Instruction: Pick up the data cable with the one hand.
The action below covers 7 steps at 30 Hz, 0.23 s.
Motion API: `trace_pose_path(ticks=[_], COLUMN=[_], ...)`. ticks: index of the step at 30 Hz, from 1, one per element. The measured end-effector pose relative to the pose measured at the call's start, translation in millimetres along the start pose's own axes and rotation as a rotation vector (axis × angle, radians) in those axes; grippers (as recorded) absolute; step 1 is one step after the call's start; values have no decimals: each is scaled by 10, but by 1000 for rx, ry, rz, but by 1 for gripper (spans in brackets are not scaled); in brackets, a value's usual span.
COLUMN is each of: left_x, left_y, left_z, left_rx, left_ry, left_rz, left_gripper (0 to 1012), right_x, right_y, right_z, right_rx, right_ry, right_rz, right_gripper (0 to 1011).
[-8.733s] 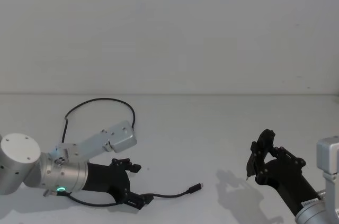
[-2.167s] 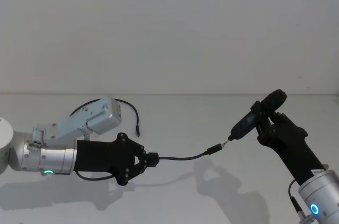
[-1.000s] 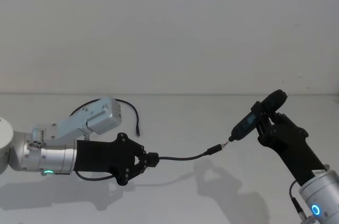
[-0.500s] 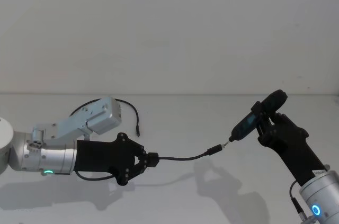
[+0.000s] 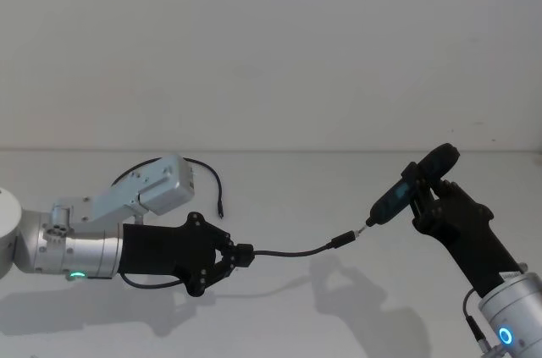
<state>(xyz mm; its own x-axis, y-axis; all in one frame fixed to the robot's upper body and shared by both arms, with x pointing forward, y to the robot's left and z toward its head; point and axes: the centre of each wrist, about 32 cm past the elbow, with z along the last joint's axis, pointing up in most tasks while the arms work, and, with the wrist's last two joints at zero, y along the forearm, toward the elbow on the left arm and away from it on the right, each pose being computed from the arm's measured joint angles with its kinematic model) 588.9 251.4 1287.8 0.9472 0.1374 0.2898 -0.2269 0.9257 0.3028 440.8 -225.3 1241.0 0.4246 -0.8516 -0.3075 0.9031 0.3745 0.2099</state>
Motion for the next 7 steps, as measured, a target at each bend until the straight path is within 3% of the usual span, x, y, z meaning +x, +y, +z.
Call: trace_pose_path(ticks=[7], left_x=[0], left_y=[0], left_z=[0], left_rx=[0], left_ry=[0], left_rz=[0], left_gripper=[39], right_x=[0], right_y=[0], right_z=[0], right_rx=[0], right_ry=[0], right_rz=[0], right_gripper=[263])
